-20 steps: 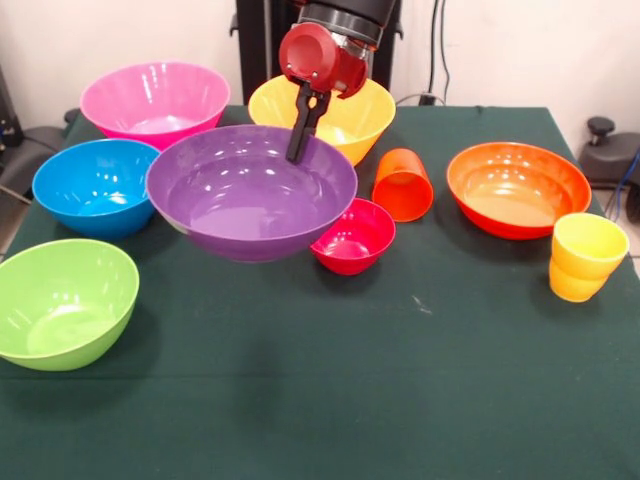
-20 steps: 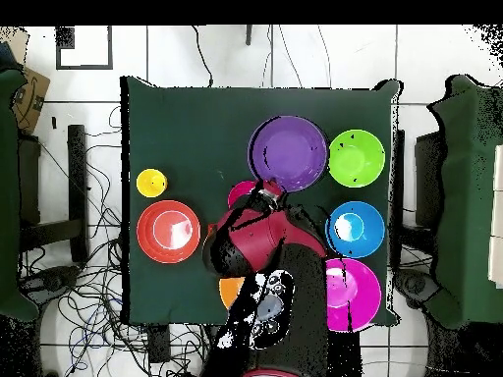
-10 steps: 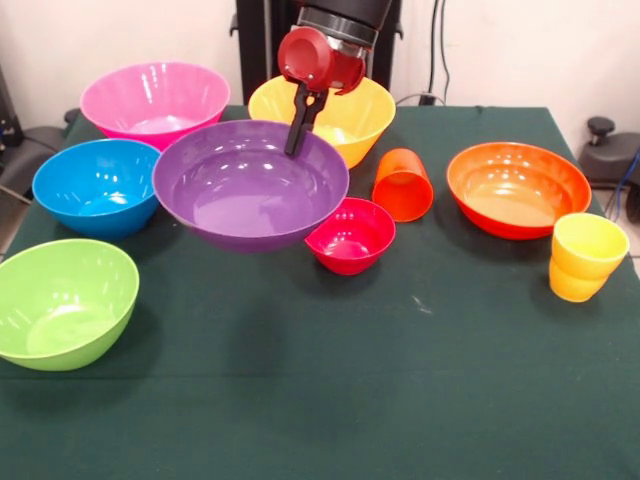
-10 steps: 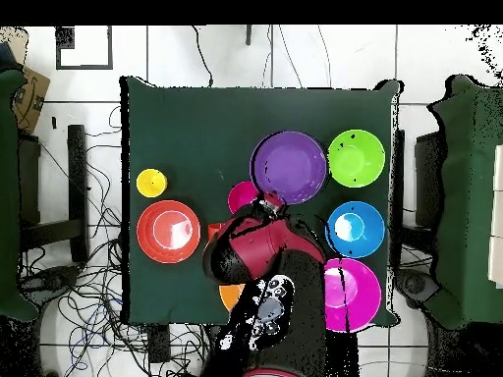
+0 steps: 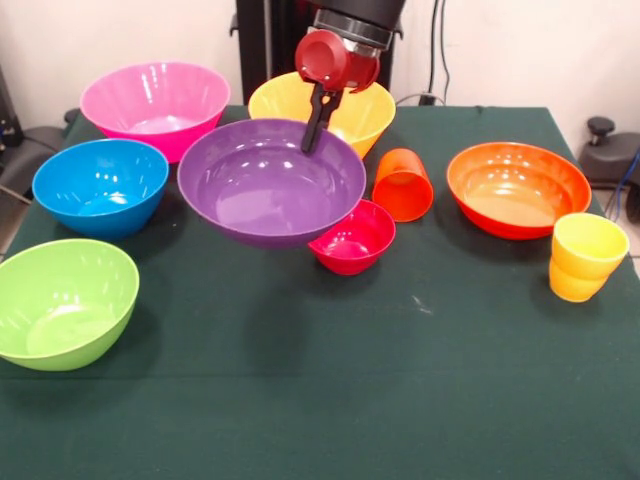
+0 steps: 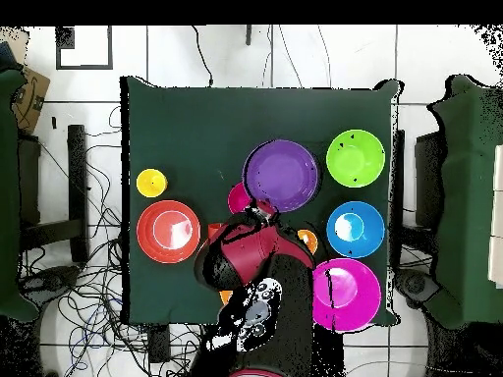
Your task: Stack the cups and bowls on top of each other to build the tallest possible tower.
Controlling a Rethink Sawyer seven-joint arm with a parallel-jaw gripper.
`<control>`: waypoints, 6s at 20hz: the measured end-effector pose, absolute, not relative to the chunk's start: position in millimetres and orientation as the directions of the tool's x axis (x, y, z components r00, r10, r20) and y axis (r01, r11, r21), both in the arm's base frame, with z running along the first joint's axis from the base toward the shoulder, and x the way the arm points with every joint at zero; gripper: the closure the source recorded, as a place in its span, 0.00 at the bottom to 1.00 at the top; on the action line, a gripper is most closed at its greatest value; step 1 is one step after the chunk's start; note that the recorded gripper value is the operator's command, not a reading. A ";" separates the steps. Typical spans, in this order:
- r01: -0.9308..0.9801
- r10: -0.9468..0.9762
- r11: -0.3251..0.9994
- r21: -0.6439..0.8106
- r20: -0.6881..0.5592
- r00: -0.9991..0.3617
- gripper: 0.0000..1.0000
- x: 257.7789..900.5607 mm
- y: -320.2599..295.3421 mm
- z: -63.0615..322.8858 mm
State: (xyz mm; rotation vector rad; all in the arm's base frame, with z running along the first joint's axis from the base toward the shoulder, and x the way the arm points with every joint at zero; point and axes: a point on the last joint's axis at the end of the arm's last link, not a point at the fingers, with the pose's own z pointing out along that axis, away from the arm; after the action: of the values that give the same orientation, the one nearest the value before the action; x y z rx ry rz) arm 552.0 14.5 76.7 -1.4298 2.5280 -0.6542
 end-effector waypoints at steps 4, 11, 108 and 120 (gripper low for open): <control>-0.775 -0.837 0.465 -0.428 0.072 -0.542 1.00 539.7 17.2 74.1; -0.772 -0.823 0.493 -0.401 0.073 -0.563 1.00 521.6 21.9 74.3; -0.857 -0.912 0.333 -0.394 0.097 -0.399 1.00 447.1 60.7 8.4; -0.847 -0.916 0.327 -0.419 0.081 -0.394 1.00 451.1 55.5 11.4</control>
State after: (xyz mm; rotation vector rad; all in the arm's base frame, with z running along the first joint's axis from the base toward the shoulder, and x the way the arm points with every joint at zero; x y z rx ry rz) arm 451.1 55.5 11.4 -1.6220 2.4155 -0.6014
